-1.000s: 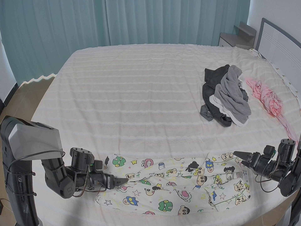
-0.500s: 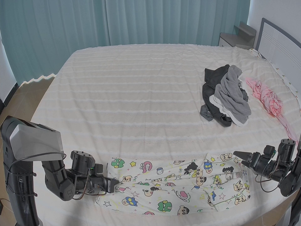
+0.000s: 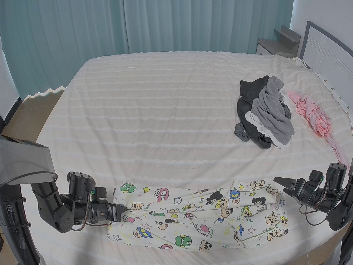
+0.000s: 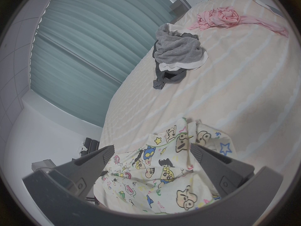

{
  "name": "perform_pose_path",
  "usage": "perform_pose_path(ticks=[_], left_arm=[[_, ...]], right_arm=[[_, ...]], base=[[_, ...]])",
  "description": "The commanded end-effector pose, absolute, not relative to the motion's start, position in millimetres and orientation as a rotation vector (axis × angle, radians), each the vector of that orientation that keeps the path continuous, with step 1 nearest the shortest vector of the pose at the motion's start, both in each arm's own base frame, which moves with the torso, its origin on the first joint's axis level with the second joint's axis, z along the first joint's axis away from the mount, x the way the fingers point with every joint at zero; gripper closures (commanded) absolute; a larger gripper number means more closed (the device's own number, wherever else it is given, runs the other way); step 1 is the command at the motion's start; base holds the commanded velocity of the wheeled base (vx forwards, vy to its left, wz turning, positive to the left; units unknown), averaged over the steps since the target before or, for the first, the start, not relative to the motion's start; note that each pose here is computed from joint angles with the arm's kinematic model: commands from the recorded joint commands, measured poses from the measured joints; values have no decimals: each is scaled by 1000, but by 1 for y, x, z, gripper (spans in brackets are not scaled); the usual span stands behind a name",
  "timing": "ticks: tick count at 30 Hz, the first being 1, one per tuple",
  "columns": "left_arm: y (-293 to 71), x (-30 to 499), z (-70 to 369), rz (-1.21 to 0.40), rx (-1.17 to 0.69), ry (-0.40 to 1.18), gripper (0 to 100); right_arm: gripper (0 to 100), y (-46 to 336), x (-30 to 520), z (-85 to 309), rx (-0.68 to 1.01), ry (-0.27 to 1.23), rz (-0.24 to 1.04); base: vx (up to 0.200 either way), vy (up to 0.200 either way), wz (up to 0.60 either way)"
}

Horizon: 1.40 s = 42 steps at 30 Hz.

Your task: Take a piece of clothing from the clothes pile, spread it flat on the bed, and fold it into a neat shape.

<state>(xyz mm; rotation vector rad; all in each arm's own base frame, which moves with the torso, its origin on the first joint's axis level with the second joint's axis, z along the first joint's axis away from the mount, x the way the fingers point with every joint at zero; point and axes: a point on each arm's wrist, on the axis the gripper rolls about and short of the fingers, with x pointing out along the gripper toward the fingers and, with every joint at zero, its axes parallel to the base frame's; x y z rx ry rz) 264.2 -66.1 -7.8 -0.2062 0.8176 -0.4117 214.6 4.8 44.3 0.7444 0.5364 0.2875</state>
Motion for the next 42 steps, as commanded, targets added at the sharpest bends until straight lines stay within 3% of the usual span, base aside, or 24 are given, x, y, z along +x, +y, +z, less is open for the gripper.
perform_pose_path(ticks=[1, 23, 42], left_arm=[[-52, 262, 3, -370, -223, 783, 100], [-9, 258, 29, -237, -272, 712, 100], [99, 251, 75, -53, -291, 724, 100]], right_arm=[[0, 5, 211, 43, 748, 551, 281], [0, 5, 211, 43, 749, 554, 282], [0, 5, 211, 43, 749, 553, 279]], base=[[0, 0, 0], [0, 0, 0], [0, 0, 0]])
